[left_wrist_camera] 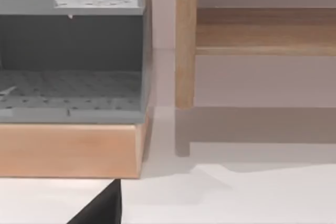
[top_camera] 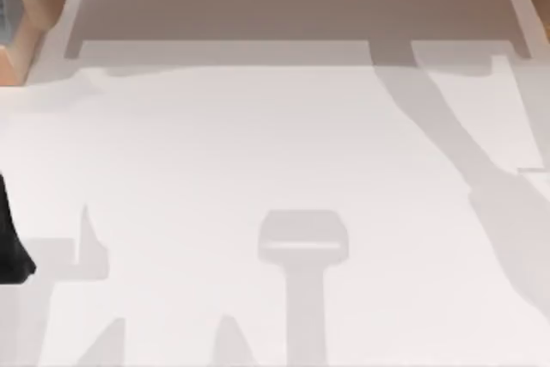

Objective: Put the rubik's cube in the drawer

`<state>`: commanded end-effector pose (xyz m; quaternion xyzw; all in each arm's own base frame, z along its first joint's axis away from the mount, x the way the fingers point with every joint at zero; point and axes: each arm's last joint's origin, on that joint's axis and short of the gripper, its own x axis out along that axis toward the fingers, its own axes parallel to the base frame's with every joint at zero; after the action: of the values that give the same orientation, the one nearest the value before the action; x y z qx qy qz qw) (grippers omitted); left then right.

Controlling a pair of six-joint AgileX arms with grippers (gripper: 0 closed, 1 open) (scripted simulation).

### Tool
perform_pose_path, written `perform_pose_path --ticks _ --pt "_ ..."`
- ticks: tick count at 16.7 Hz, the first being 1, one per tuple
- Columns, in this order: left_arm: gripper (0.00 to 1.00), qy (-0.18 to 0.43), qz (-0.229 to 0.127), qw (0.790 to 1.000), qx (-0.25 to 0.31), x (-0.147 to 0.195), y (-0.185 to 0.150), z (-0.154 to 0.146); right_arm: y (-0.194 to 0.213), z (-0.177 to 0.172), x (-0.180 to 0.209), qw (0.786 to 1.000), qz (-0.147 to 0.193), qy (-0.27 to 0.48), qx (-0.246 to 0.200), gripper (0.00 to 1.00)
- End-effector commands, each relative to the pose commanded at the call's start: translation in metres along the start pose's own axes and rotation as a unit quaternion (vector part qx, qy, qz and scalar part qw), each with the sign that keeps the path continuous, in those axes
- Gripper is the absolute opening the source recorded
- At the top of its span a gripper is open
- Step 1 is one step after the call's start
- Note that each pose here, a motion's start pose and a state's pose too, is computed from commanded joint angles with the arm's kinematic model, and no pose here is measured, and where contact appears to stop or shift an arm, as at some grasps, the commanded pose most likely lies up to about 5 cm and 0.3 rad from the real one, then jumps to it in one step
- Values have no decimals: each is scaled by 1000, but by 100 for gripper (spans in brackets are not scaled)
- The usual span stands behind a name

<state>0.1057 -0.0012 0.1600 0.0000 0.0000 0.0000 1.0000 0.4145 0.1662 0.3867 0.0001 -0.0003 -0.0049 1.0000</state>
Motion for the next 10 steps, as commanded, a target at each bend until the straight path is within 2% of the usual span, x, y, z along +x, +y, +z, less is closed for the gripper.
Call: perform_pose_path --ticks 6,10 --pt "100 0 0 1000 0 0 0 0 3 -6 32 1000 0 -2 0 100" --pt "100 0 0 1000 0 0 0 0 4 -9 35 1000 0 0 0 100"
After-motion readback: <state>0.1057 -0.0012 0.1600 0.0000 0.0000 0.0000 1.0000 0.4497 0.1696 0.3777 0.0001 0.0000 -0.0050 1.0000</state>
